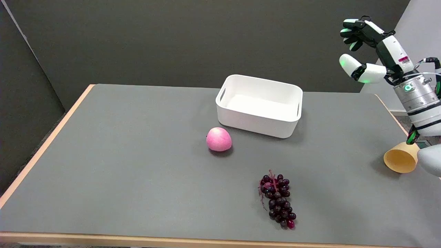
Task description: Pick up grapes.
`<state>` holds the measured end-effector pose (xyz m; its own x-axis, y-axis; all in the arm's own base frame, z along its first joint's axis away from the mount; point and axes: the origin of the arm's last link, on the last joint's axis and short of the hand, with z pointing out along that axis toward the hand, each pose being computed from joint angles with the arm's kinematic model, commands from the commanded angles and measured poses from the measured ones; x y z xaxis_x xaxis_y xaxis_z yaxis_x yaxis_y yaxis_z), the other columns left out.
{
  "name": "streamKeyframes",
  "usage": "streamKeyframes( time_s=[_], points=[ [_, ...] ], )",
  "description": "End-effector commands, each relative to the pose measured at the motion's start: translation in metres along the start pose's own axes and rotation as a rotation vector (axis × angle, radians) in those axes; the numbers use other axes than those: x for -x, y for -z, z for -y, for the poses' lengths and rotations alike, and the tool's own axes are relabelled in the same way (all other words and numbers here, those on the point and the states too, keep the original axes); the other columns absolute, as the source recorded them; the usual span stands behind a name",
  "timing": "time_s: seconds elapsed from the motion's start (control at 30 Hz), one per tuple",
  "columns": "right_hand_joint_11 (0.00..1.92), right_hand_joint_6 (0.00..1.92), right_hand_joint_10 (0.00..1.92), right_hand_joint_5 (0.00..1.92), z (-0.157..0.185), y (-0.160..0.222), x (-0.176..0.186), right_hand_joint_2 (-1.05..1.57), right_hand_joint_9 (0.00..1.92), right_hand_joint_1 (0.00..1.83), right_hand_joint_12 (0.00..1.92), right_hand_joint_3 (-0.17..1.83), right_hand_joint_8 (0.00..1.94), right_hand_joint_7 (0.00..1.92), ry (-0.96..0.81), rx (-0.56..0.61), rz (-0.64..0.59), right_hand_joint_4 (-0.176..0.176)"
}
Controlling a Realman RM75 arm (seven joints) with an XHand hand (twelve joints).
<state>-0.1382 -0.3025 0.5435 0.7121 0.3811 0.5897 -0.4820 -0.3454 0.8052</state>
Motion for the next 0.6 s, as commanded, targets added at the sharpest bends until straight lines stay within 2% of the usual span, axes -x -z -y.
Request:
streamKeyframes(
  time_s=[0.03, 0.23, 0.3, 0.37, 0.47, 0.57, 0.6],
  points=[
    [0.35, 0.50, 0.96, 0.28, 0.014, -0.004, -0.001, 0.63, 0.37, 0.66, 1.56, 0.91, 0.47, 0.45, 0.099, -0.100, 0.114, 0.031],
    [0.30, 0.54, 0.83, 0.27, 0.022, 0.009, 0.012, 0.63, 0.38, 0.73, 1.45, 0.96, 0.47, 0.42, 0.138, -0.173, 0.198, 0.090],
    [0.31, 0.56, 0.85, 0.28, 0.025, 0.021, 0.012, 0.64, 0.39, 0.74, 1.45, 0.96, 0.48, 0.43, 0.093, -0.200, 0.192, 0.100],
    [0.33, 0.58, 0.89, 0.30, 0.028, 0.035, 0.005, 0.64, 0.41, 0.74, 1.47, 0.95, 0.51, 0.47, -0.043, -0.210, 0.141, 0.108],
    [0.40, 0.65, 0.99, 0.34, 0.027, 0.057, -0.004, 0.62, 0.46, 0.72, 1.58, 0.94, 0.59, 0.52, -0.240, -0.167, 0.098, 0.081],
    [0.46, 0.67, 1.09, 0.36, 0.032, 0.074, -0.008, 0.62, 0.47, 0.69, 1.68, 0.91, 0.62, 0.55, -0.259, -0.141, 0.130, 0.045],
    [0.46, 0.65, 1.10, 0.35, 0.034, 0.080, -0.008, 0.61, 0.46, 0.68, 1.69, 0.90, 0.62, 0.54, -0.262, -0.124, 0.160, 0.021]
  ],
)
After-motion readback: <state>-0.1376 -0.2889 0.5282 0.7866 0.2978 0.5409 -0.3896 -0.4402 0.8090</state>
